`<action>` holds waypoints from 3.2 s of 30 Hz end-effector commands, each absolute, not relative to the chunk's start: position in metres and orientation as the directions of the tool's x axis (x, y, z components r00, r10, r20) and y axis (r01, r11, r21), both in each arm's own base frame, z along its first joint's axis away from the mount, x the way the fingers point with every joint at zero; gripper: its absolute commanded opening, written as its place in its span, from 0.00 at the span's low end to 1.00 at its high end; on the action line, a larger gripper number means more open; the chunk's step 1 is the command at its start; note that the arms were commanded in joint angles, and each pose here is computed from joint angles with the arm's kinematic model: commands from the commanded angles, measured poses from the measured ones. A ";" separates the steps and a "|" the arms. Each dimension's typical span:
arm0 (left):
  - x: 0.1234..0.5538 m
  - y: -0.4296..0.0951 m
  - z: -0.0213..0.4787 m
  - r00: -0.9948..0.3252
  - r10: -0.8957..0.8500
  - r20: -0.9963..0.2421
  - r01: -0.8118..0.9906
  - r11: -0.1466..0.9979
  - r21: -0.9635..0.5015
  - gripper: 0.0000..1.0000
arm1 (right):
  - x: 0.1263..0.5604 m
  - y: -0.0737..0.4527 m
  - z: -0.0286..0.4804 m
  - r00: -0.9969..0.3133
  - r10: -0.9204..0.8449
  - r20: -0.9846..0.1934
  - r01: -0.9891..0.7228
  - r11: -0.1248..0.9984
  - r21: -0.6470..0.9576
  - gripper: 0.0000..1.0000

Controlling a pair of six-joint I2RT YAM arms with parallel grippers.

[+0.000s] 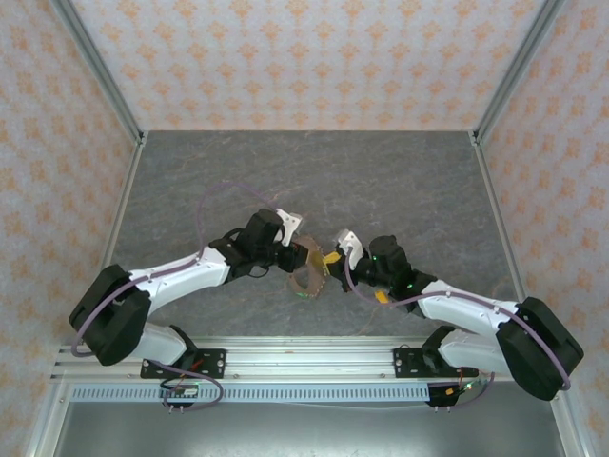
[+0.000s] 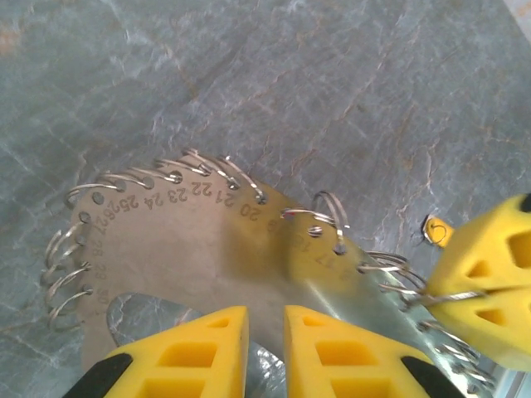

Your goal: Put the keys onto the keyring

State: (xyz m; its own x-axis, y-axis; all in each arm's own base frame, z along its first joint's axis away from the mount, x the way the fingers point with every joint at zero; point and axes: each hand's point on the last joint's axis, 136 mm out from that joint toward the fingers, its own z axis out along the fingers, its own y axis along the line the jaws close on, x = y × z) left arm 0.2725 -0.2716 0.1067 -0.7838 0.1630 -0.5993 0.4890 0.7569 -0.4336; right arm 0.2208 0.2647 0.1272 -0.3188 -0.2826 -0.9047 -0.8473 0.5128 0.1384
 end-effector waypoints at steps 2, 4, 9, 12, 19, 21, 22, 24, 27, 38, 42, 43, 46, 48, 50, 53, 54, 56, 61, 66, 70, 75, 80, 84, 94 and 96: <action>0.267 -0.272 0.085 -0.842 0.136 -0.523 0.421 0.771 -0.478 0.18 | 0.209 0.279 0.150 -0.267 -0.219 -0.939 -0.901 0.401 0.162 0.00; 0.266 -0.273 0.078 -0.851 0.138 -0.507 0.415 0.770 -0.486 0.18 | 0.202 0.282 0.150 -0.270 -0.217 -0.938 -0.915 0.360 0.181 0.00; 0.264 -0.279 0.066 -0.860 0.168 -0.482 0.425 0.759 -0.494 0.15 | 0.197 0.280 0.119 -0.323 -0.346 -0.881 -0.915 0.351 0.198 0.00; 0.262 -0.281 0.059 -0.866 0.169 -0.470 0.423 0.749 -0.510 0.14 | 0.193 0.278 0.094 -0.358 -0.393 -0.847 -0.911 0.348 0.223 0.00; 0.258 -0.280 0.056 -0.875 0.128 -0.467 0.398 0.740 -0.542 0.12 | 0.199 0.293 0.121 -0.343 -0.227 -0.912 -0.912 0.312 0.265 0.00; 0.258 -0.281 0.061 -0.870 0.127 -0.476 0.406 0.733 -0.547 0.12 | 0.203 0.294 0.135 -0.317 -0.178 -0.931 -0.914 0.319 0.251 0.00; 0.258 -0.282 0.064 -0.868 0.125 -0.480 0.409 0.728 -0.550 0.11 | 0.204 0.294 0.140 -0.308 -0.159 -0.938 -0.915 0.318 0.247 0.00; 0.259 -0.283 0.074 -0.861 0.110 -0.496 0.413 0.720 -0.557 0.11 | 0.206 0.295 0.153 -0.288 -0.125 -0.950 -0.918 0.319 0.236 0.00; 0.262 -0.279 0.089 -0.847 0.078 -0.526 0.411 0.724 -0.554 0.11 | 0.209 0.293 0.168 -0.262 -0.080 -0.962 -0.916 0.333 0.222 0.00; 0.269 -0.243 0.141 -0.770 -0.018 -0.638 0.390 0.779 -0.492 0.16 | 0.222 0.277 0.176 -0.231 -0.102 -0.968 -0.874 0.459 0.160 0.00; 0.263 -0.236 0.140 -0.767 -0.037 -0.641 0.382 0.776 -0.502 0.16 | 0.224 0.277 0.172 -0.243 -0.150 -0.958 -0.873 0.465 0.148 0.00; 0.261 -0.236 0.141 -0.765 -0.040 -0.643 0.385 0.771 -0.507 0.16 | 0.227 0.276 0.174 -0.242 -0.141 -0.960 -0.864 0.483 0.146 0.00; 0.256 -0.240 0.141 -0.765 -0.027 -0.643 0.413 0.747 -0.522 0.16 | 0.230 0.275 0.176 -0.236 -0.133 -0.963 -0.854 0.501 0.140 0.00; 0.250 -0.245 0.137 -0.780 0.004 -0.626 0.434 0.724 -0.537 0.18 | 0.230 0.276 0.175 -0.244 -0.133 -0.961 -0.855 0.497 0.148 0.00; 0.246 -0.250 0.130 -0.804 0.032 -0.594 0.435 0.713 -0.550 0.18 | 0.230 0.278 0.174 -0.252 -0.126 -0.960 -0.859 0.486 0.161 0.00; 0.242 -0.248 0.106 -0.845 0.046 -0.533 0.387 0.740 -0.550 0.17 | 0.228 0.282 0.160 -0.278 -0.162 -0.947 -0.865 0.471 0.173 0.00; 0.241 -0.245 0.096 -0.855 0.048 -0.516 0.370 0.754 -0.543 0.16 | 0.223 0.284 0.148 -0.295 -0.206 -0.933 -0.875 0.451 0.177 0.00; 0.239 -0.243 0.081 -0.866 0.054 -0.497 0.357 0.763 -0.539 0.15 | 0.214 0.285 0.123 -0.345 -0.291 -0.892 -0.883 0.424 0.203 0.00; 0.230 -0.238 0.051 -0.893 0.077 -0.443 0.329 0.783 -0.527 0.12 | 0.193 0.286 0.094 -0.406 -0.359 -0.841 -0.890 0.363 0.275 0.00; 0.221 -0.237 0.022 -0.919 0.105 -0.380 0.309 0.791 -0.528 0.09 | 0.176 0.285 0.073 -0.440 -0.438 -0.784 -0.892 0.315 0.325 0.00; 0.215 -0.240 0.004 -0.933 0.131 -0.336 0.299 0.802 -0.517 0.06 | 0.174 0.286 0.066 -0.418 -0.455 -0.786 -0.904 0.290 0.313 0.00; 0.213 -0.236 -0.010 -0.940 0.133 -0.314 0.282 0.821 -0.496 0.05 | 0.176 0.284 0.052 -0.383 -0.522 -0.762 -0.920 0.290 0.264 0.00; 0.213 -0.234 -0.009 -0.939 0.133 -0.317 0.280 0.829 -0.483 0.04 | 0.170 0.276 0.036 -0.379 -0.621 -0.686 -0.924 0.300 0.238 0.00; 0.214 -0.234 -0.008 -0.938 0.133 -0.319 0.281 0.831 -0.479 0.04 | 0.166 0.275 0.036 -0.381 -0.619 -0.686 -0.922 0.313 0.229 0.00; 0.213 -0.232 -0.010 -0.939 0.136 -0.315 0.276 0.844 -0.460 0.03 | 0.160 0.273 0.031 -0.432 -0.649 -0.626 -0.900 0.349 0.259 0.00; 0.213 -0.231 -0.010 -0.939 0.133 -0.317 0.274 0.846 -0.457 0.03 | 0.163 0.272 0.031 -0.450 -0.644 -0.618 -0.890 0.378 0.255 0.00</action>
State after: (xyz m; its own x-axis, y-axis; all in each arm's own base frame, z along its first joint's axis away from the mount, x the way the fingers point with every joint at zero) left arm 0.2345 -0.2442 0.0157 -0.9058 0.0992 -0.4120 0.3173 0.8031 -0.5043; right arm 0.1621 0.2784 0.0379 -0.4119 -0.6226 -0.6654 -0.9098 0.3221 0.2618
